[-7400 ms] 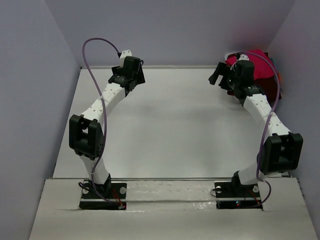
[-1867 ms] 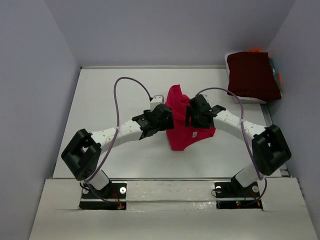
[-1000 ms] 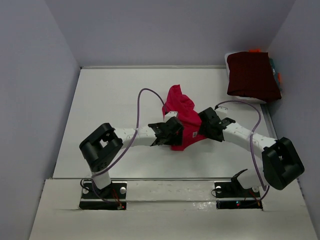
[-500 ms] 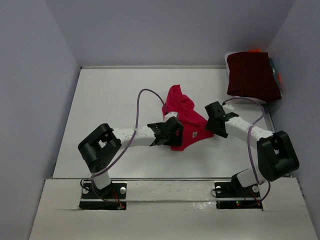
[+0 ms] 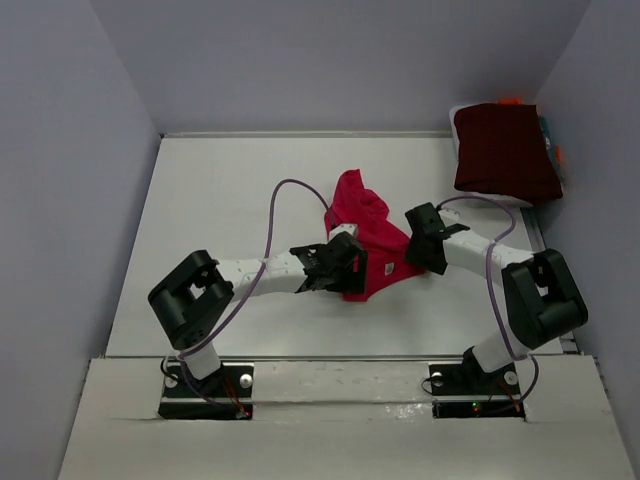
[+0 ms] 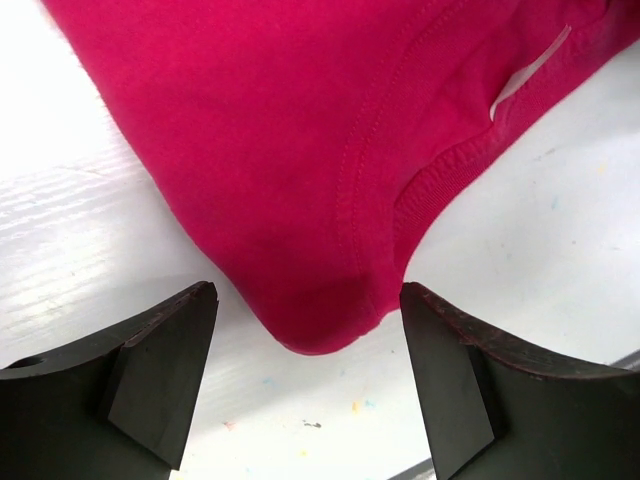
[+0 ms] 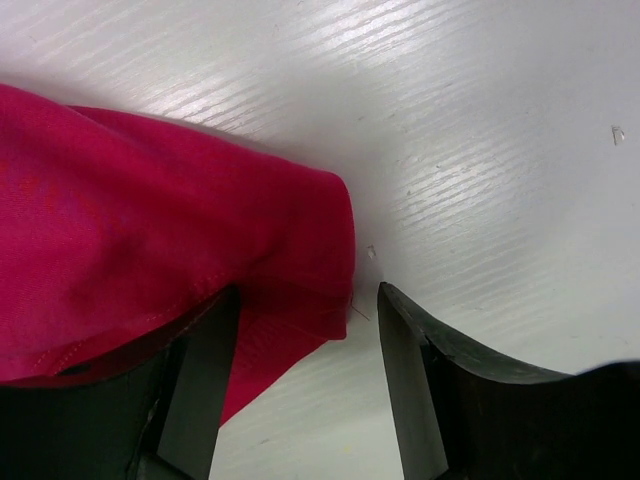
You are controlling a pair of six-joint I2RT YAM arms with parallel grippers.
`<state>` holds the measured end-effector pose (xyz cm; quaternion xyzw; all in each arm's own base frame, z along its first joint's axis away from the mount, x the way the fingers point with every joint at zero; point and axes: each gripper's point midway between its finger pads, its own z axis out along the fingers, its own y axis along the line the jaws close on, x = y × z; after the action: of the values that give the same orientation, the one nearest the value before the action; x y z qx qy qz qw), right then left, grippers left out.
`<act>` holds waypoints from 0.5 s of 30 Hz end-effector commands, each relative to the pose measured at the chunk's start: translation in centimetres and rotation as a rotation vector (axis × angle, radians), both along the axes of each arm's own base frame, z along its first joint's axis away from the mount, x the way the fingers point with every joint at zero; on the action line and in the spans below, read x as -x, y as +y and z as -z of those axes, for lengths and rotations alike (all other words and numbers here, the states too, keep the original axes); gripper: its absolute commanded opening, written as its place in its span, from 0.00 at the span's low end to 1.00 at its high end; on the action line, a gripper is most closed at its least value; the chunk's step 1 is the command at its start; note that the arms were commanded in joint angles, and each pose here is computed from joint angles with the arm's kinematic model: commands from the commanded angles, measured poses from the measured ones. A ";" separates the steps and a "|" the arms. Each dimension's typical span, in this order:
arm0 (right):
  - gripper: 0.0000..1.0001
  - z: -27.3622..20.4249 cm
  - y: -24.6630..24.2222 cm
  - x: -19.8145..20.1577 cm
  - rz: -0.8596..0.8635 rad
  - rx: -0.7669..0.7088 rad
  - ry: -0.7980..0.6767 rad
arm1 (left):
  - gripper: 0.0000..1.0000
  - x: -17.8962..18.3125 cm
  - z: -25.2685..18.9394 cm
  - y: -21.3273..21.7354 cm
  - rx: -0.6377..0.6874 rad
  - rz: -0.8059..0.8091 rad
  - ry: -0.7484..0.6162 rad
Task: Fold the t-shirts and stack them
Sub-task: Flatten out the tshirt
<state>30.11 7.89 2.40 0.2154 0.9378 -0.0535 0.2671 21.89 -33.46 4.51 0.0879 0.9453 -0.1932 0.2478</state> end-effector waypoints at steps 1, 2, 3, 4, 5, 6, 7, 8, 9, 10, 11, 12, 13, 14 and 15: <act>0.60 -0.9 0.5 -1.4 -0.005 -0.024 -0.056 | 0.85 0.7 -0.9 -0.6 0.049 0.035 0.018; 0.60 -0.8 0.6 -1.4 -0.004 -0.025 -0.053 | 0.85 0.7 -0.9 -0.6 0.048 0.037 0.019; 0.58 -0.6 0.6 -1.4 -0.006 -0.025 -0.051 | 0.85 0.7 -0.9 -0.6 0.046 0.039 0.019; 0.57 -0.6 0.6 -1.4 -0.007 -0.026 -0.050 | 0.85 0.7 -0.8 -0.6 0.043 0.040 0.020; 0.53 -0.6 0.7 -1.5 -0.008 -0.029 -0.050 | 0.84 0.7 -0.8 -0.6 0.043 0.041 0.022; 0.51 -0.6 0.8 -1.5 -0.010 -0.030 -0.051 | 0.84 0.7 -0.7 -0.6 0.042 0.041 0.024; 0.48 -0.6 0.8 -1.6 -0.012 -0.031 -0.050 | 0.83 0.8 -0.7 -0.7 0.045 0.044 0.026; 0.44 -0.6 0.8 -1.6 -0.013 -0.030 -0.051 | 0.83 0.9 -0.7 -0.7 0.045 0.044 0.029; 0.40 -0.6 0.8 -1.6 -0.013 -0.030 -0.051 | 0.82 0.9 -0.7 -0.7 0.047 0.045 0.029; 0.36 -0.6 0.8 -1.7 -0.014 -0.029 -0.053 | 0.80 0.9 -0.7 -0.7 0.048 0.046 0.030; 0.34 -0.6 0.8 -1.7 -0.017 -0.027 -0.052 | 0.79 0.9 -0.5 -0.7 0.046 0.047 0.033; 0.32 -0.6 0.9 -1.7 -0.017 -0.029 -0.052 | 0.77 0.9 -0.5 -0.7 0.046 0.048 0.032; 0.30 -0.3 0.9 -1.7 -0.019 -0.027 -0.045 | 0.74 0.9 -0.5 -0.8 0.046 0.053 0.034; 0.29 -0.3 0.9 -1.8 -0.021 -0.028 -0.044 | 0.71 0.9 -0.4 -1.0 0.046 0.054 0.036; 0.27 -0.1 0.9 -1.7 -0.023 -0.026 -0.039 | 0.66 0.9 -0.3 -1.1 0.044 0.059 0.039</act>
<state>30.54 8.31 2.18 0.2101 0.9388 -0.0445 0.2694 20.91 -34.05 4.55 0.0982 0.9457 -0.2129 0.2251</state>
